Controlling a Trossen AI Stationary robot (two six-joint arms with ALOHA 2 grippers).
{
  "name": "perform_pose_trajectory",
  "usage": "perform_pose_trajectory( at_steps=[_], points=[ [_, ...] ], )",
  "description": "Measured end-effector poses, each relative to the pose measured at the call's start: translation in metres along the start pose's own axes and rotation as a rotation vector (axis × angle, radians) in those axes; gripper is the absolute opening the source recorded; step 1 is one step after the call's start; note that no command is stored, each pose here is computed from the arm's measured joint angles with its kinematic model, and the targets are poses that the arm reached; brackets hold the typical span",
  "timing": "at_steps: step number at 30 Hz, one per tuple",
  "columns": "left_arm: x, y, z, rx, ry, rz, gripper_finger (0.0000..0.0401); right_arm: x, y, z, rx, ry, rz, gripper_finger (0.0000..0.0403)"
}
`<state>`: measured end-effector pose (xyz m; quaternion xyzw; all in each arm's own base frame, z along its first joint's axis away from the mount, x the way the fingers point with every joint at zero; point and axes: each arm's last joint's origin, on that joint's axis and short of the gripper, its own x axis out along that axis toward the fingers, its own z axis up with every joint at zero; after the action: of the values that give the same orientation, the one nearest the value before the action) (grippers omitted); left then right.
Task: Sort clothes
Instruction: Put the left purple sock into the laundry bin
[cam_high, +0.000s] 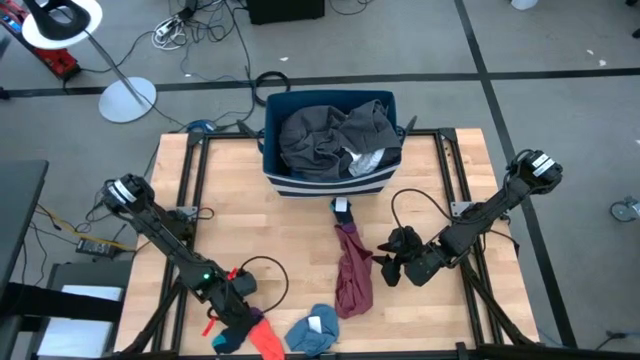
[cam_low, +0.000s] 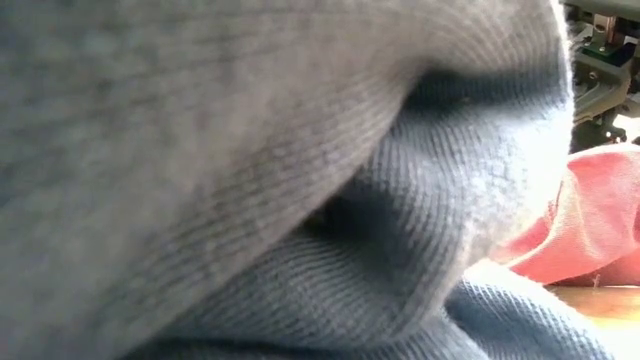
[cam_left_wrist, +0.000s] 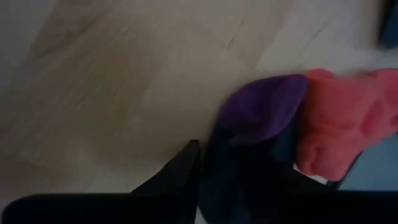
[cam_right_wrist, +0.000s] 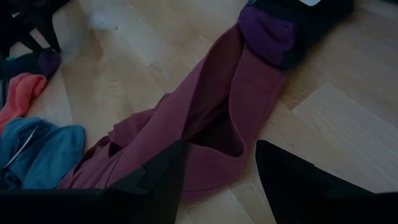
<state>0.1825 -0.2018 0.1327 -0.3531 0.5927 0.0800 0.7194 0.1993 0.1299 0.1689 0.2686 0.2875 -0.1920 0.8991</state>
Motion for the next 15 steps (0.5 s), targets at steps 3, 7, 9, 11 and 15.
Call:
perform_pose_trajectory(
  at_steps=[3,7,9,11,15],
  points=[
    [0.004,0.000,-0.001,-0.026,0.013,0.011,0.0080,0.000,0.000,0.000,-0.003,0.000,0.001,0.0199],
    [0.003,0.001,-0.001,-0.025,0.015,0.011,0.0013,0.000,0.000,0.000,-0.005,0.000,0.000,0.0199],
    [-0.001,0.001,-0.001,-0.025,0.011,0.008,0.0009,0.000,0.000,0.000,-0.005,0.000,0.001,0.0199],
    [-0.006,0.002,0.001,-0.026,0.000,0.009,0.0005,0.000,0.000,0.000,-0.005,0.000,0.000,0.0199],
    [-0.020,0.009,0.006,-0.021,-0.040,0.044,0.0003,0.000,0.000,0.000,-0.004,-0.001,0.002,0.0199]
  ],
)
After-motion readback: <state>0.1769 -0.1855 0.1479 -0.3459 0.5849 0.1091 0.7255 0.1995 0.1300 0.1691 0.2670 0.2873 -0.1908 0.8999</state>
